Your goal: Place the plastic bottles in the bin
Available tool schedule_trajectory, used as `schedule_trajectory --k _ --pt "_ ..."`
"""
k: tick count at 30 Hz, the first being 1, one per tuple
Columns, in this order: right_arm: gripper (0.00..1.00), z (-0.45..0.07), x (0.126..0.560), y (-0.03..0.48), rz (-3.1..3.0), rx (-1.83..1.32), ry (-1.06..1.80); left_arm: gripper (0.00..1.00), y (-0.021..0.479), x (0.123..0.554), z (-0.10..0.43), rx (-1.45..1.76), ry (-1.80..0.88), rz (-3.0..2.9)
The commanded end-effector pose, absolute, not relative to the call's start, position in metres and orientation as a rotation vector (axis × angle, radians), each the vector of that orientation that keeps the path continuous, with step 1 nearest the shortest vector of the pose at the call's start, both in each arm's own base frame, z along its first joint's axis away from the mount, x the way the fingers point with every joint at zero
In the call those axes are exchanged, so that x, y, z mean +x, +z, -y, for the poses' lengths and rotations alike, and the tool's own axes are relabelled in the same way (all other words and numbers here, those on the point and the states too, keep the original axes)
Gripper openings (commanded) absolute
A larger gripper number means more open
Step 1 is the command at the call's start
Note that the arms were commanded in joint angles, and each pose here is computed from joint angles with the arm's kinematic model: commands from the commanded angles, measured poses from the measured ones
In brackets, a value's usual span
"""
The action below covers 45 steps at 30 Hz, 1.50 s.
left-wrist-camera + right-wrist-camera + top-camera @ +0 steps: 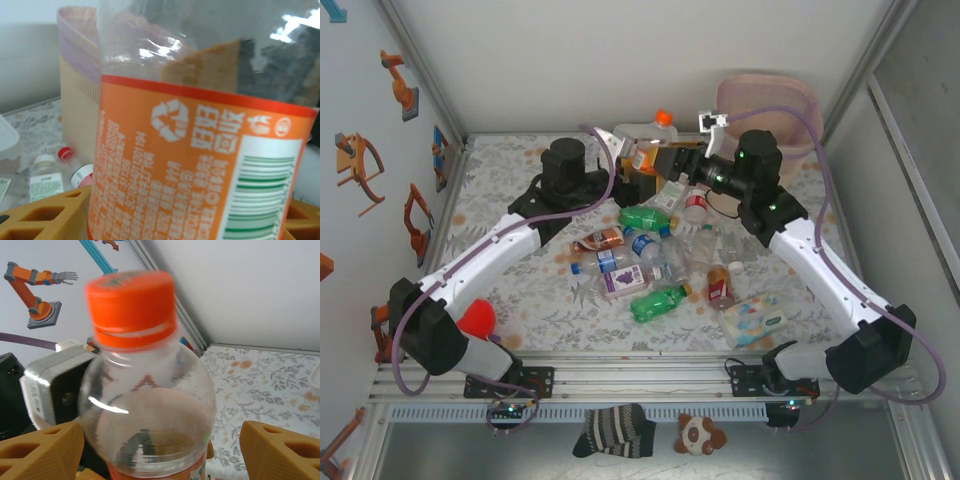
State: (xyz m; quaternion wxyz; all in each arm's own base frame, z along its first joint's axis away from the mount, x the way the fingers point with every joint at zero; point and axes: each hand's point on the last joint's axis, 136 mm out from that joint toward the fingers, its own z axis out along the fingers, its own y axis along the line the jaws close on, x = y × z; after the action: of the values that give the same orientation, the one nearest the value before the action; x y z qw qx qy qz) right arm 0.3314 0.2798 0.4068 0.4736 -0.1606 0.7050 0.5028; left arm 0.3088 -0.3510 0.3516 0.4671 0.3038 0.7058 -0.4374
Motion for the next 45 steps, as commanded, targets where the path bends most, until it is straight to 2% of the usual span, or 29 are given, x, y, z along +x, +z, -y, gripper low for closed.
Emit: schedule_trajectory --k 1,14,22,25,33,39,45 --pt "0.80 -0.291 0.320 0.431 -1.640 -0.455 1.317 0.47 0.390 0.295 0.354 0.720 -1.151 -1.609" --pt "0.67 -0.296 0.309 0.438 -1.631 -0.499 1.356 0.47 0.395 0.286 0.360 0.743 -1.155 -1.583" --pt "0.58 -0.298 0.314 0.439 -1.649 -0.486 1.348 0.56 0.396 0.284 0.357 0.747 -1.142 -1.580" --pt "0.57 -0.298 0.316 0.438 -1.657 -0.483 1.338 0.63 0.396 0.284 0.354 0.749 -1.124 -1.584" --pt "0.57 -0.289 0.327 0.439 -1.689 -0.495 1.181 0.74 0.391 0.279 0.343 0.759 -1.065 -1.610" --pt "0.57 -0.274 0.344 0.438 -1.758 -0.479 1.030 0.75 0.388 0.275 0.334 0.748 -1.033 -1.618" --pt "0.58 -0.233 0.376 0.433 -1.861 -0.390 0.814 0.75 0.379 0.272 0.323 0.732 -0.991 -1.655"
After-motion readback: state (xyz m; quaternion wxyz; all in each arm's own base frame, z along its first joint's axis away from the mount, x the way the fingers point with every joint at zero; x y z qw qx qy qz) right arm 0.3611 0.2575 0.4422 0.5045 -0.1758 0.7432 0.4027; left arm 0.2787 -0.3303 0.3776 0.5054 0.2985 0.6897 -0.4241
